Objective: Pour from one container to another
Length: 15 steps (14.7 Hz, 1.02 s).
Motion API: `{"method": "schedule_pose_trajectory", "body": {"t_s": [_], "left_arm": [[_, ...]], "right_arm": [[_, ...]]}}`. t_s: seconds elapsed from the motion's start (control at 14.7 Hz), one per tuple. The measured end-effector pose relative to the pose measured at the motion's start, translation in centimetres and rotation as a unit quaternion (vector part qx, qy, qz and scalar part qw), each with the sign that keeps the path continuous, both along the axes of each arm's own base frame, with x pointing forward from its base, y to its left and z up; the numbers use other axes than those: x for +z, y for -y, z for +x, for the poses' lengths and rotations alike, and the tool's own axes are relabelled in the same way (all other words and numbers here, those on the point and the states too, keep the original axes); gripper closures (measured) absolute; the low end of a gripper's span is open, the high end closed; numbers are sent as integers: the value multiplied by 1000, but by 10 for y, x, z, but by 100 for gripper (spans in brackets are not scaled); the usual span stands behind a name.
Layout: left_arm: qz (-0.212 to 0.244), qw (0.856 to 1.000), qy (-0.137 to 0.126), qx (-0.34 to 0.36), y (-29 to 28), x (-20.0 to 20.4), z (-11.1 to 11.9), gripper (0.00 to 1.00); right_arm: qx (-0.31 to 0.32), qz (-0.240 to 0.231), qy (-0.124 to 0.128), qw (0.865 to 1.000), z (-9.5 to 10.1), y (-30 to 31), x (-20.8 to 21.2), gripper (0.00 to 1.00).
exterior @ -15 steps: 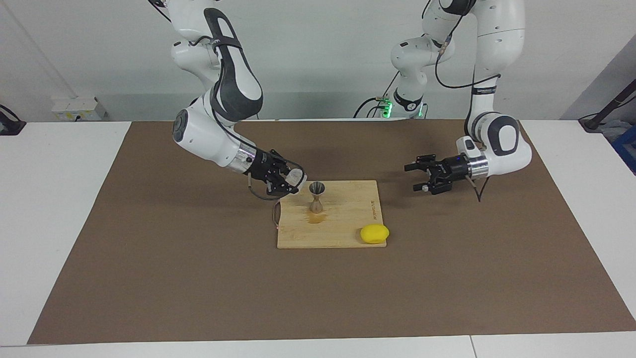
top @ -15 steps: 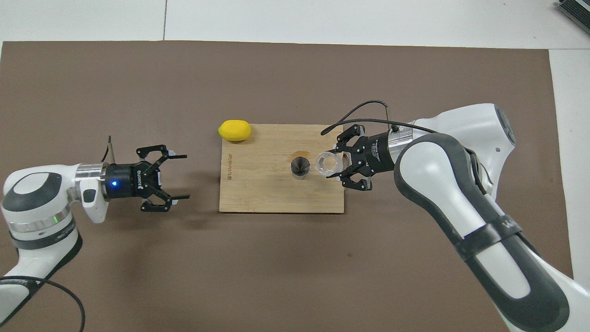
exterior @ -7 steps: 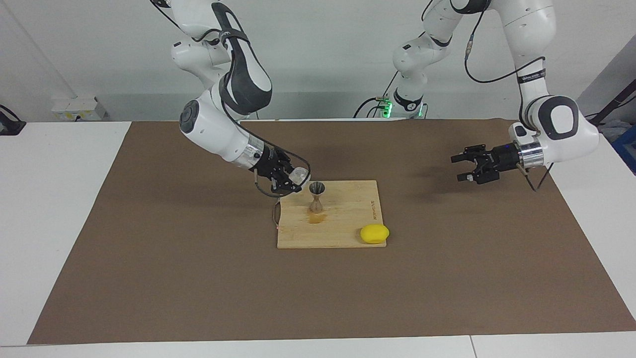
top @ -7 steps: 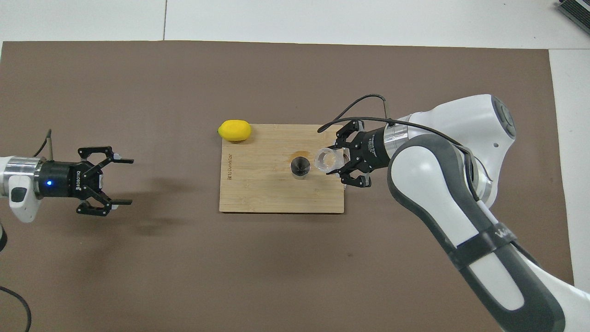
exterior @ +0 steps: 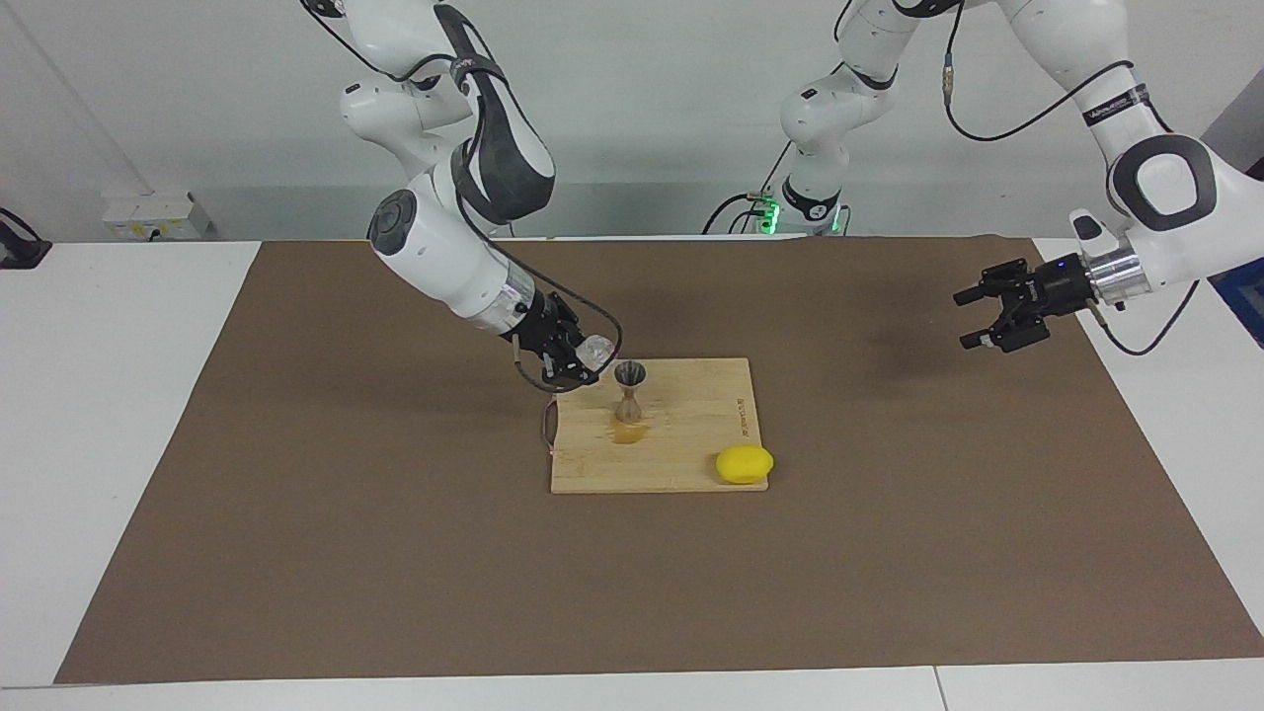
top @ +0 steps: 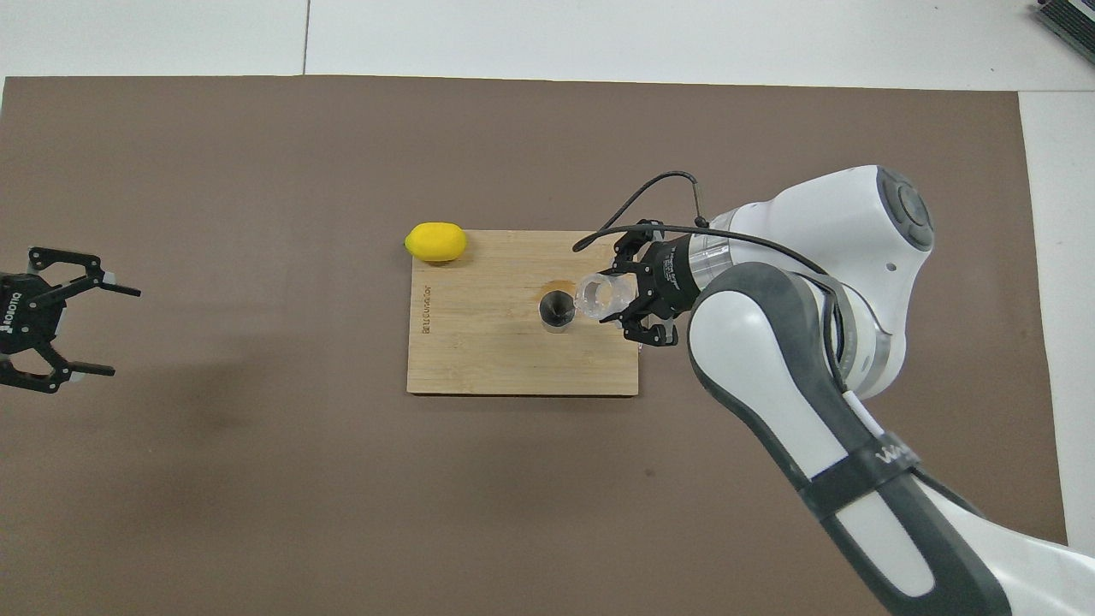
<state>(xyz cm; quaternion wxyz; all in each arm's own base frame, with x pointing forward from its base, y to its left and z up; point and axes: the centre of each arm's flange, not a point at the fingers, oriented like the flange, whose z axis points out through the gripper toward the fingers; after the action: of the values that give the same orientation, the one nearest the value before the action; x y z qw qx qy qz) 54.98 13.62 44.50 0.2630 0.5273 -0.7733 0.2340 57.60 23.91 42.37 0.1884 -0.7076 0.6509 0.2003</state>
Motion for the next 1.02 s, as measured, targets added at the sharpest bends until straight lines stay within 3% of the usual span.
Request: {"method": "schedule_pose_trajectory", "body": {"t_s": [0.2,0.34,0.54,0.68,0.88,1.02], "left_arm": [[57,998,-17,32,10,36,10,0],[88,992,-46,80,22,54,14,0],[110,977,-95,157,29,66,15,0],[143,965,-106,191,42,85,18,0],[247,919,-110,286,97,145,11,0],[269,891,-117,348,125,171,-1,0]], "right_arm": [[1,-14,2,1000,-1,-9,4,49],[1,-27,4,1000,1,-11,4,49],[-2,-41,8,999,5,-12,7,49],[-2,-45,10,999,7,-12,8,49],[-1,-50,12,999,6,-17,10,49],[0,-51,12,999,6,-22,11,49]]}}
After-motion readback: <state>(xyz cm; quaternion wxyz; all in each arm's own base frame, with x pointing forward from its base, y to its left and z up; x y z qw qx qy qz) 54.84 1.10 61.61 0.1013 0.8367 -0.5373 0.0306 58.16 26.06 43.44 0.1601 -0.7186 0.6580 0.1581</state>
